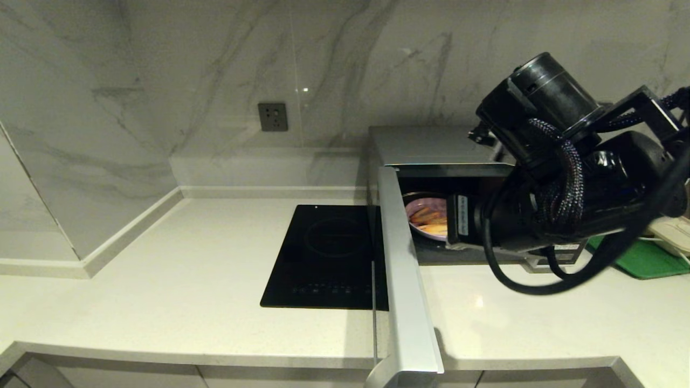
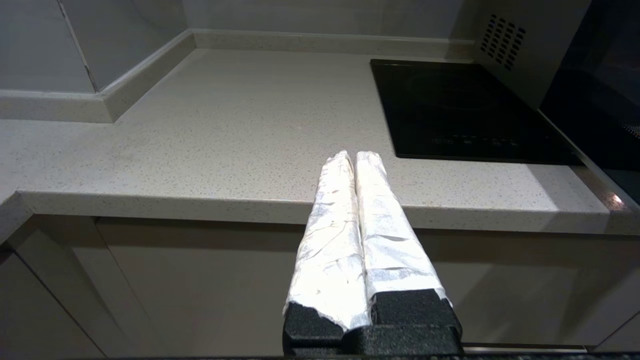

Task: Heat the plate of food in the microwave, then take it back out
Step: Take the plate out of the microwave

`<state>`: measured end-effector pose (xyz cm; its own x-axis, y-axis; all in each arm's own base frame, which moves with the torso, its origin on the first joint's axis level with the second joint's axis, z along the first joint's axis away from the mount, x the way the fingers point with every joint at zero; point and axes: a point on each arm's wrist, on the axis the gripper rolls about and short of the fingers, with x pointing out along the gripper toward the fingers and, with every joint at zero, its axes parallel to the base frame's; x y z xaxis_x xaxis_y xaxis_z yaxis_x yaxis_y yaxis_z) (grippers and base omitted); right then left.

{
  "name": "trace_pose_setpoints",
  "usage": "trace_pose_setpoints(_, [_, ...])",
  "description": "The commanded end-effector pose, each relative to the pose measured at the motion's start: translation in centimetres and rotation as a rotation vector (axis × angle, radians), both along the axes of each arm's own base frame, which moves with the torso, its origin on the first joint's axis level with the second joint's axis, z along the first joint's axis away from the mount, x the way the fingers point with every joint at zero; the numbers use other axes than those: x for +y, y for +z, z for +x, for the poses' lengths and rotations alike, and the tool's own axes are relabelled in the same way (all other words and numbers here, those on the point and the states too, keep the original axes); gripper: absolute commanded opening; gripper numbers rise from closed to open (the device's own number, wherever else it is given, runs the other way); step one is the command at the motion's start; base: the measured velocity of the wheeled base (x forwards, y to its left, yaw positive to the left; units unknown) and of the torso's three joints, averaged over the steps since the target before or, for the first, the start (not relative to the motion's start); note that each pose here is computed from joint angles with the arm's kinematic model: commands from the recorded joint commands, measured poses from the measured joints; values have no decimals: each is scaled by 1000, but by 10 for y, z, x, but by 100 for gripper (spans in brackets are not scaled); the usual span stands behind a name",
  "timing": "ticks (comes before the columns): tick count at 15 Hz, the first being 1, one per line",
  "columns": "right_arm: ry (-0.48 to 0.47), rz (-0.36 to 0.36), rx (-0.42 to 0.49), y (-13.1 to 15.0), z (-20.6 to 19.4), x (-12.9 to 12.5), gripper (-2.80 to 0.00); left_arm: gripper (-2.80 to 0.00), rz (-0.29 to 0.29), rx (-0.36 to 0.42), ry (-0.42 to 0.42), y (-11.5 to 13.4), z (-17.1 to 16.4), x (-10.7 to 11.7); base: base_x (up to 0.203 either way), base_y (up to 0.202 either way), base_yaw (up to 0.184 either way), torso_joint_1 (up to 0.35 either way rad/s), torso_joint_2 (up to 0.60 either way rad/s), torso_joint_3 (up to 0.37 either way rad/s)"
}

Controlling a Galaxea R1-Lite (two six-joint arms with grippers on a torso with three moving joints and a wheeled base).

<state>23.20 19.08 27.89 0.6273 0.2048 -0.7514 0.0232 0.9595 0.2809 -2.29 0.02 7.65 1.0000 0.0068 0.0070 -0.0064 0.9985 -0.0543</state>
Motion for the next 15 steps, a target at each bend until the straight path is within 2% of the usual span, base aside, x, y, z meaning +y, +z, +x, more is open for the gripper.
trace_pose_setpoints(1, [-241,72,27,-4,27,-32,-280,-280,-1,-2,1,0,0,0,0,0,0,0,0,0])
trace_pose_setpoints(4, [-469,168,49,-5,51,-75,-280,-280,1,-1,1,0,0,0,0,0,0,0,0,0])
trace_pose_setpoints(5, [-514,209,70,-8,59,-88,0,-280,-1,-1,1,0,0,0,0,0,0,0,0,0])
trace_pose_setpoints(6, [-556,242,98,-14,70,-101,0,-280,1,-1,1,0,0,0,0,0,0,0,0,0])
trace_pose_setpoints(9, [-631,237,178,-49,103,-117,0,-280,-1,-1,1,0,0,0,0,0,0,0,0,0])
trace_pose_setpoints(12, [-636,216,218,-75,126,-112,0,-280,-1,-1,1,0,0,0,0,0,0,0,0,0])
trace_pose_setpoints(15, [-619,215,209,-87,151,-98,0,-280,0,-1,1,0,0,0,0,0,0,0,0,0])
